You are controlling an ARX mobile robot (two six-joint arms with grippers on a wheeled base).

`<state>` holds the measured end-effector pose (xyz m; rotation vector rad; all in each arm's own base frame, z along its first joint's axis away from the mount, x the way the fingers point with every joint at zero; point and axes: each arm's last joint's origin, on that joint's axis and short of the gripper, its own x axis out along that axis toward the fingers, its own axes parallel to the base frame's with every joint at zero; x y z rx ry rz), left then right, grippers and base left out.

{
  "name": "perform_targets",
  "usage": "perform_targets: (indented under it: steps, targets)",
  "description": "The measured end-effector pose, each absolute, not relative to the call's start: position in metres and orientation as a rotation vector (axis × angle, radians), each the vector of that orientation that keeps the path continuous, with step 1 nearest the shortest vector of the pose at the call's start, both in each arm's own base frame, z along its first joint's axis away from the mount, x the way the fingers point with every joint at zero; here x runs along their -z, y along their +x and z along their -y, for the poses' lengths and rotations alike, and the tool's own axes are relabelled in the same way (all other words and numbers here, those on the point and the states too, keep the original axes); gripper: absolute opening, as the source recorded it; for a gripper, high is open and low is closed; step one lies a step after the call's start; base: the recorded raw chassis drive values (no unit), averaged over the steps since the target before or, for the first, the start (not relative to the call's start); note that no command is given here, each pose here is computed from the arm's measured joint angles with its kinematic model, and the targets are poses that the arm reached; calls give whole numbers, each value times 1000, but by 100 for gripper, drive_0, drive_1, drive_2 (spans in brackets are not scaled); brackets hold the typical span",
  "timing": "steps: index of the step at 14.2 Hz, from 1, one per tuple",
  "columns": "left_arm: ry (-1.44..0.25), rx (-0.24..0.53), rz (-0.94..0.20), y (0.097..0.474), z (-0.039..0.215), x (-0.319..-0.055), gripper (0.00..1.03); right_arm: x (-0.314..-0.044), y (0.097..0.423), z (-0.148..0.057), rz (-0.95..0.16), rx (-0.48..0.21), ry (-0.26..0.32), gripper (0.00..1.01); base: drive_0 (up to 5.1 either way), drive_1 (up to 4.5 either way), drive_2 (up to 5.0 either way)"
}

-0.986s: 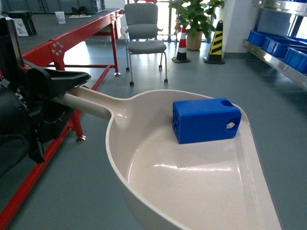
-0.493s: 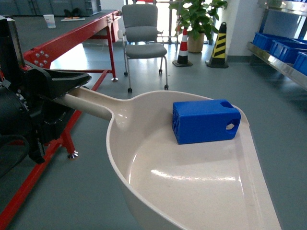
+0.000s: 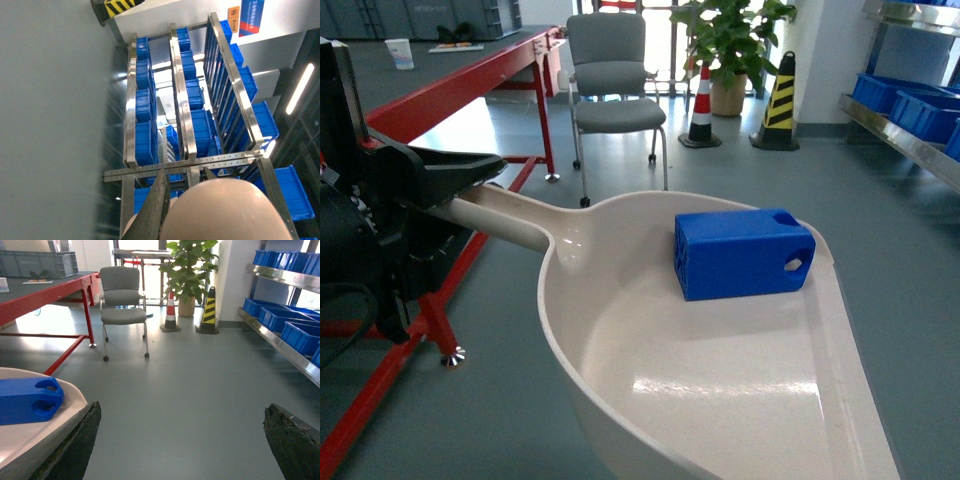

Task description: Place part in tray to right shelf

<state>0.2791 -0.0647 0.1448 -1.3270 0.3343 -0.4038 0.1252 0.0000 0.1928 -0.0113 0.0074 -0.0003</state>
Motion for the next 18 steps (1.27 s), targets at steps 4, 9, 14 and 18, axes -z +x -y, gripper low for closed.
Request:
perform_targets:
  steps: [4,9,14,18]
  targets:
    - [-1327,403,-331,279,65,-145,14,-193,125,0,-6,0,-11,98,10,441,-420]
    - [-1328,402,-334,279,65,-145,14,-193,125,0,-8,0,-11,98,16,449,-416]
    - [-1330,383,-328,280,62,-144,14,-192,126,0,-13,-4,-11,98,-60,114,-233]
    - [-1328,407,-337,279,65,-145,14,-193,125,0,-7,-3,-11,98,-192,-192,-192]
